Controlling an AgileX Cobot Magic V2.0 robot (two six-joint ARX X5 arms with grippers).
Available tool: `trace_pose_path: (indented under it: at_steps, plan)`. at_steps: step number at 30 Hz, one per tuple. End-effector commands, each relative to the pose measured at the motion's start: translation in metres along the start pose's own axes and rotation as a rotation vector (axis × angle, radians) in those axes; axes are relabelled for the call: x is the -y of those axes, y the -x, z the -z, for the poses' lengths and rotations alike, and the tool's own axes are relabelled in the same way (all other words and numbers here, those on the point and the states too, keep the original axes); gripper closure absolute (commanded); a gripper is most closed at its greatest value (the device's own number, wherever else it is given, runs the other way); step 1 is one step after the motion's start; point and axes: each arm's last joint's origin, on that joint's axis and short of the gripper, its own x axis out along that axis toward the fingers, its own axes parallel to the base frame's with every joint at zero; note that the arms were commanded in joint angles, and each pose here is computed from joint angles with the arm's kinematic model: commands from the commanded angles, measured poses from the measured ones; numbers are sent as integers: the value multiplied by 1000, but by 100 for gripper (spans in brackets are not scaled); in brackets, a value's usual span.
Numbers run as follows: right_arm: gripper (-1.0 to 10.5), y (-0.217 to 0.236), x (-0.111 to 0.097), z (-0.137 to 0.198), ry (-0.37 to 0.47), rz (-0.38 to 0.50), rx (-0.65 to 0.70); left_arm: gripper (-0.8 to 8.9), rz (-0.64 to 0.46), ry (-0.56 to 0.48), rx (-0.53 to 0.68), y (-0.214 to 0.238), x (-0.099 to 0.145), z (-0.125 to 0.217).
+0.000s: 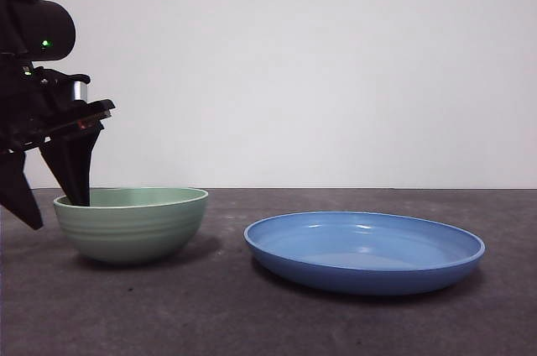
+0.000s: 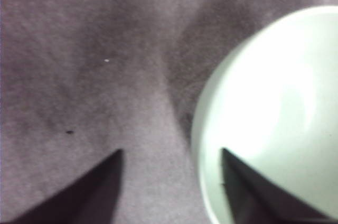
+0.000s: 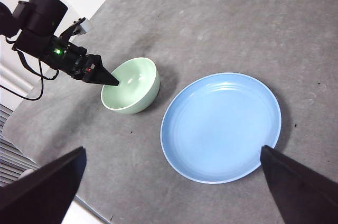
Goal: Place the green bowl on the blue plate
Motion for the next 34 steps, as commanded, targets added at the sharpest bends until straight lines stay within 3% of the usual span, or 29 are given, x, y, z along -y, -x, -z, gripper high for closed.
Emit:
trace_pose_path:
  at_steps: [1,5,12,19,24,34]
  plan:
    - [393,3,-3,-4,19,-6,16,685,4,-16,3,-2,5,-5]
    - [393,3,-3,-4,19,-6,15,803,13,-42,8,-4,13,-6]
    - [393,3,-3,-3,12,-5,7,799,21,6,2,25,30,-23]
    - [393,3,-3,-1,2,-7,-7,799,31,-151,-57,62,94,-38]
    - [393,3,-3,-1,-1,-24,-10,799,63,-257,-101,31,147,-51]
    - [393,3,-3,-1,1,-21,-8,799,52,-365,-177,-28,209,-73]
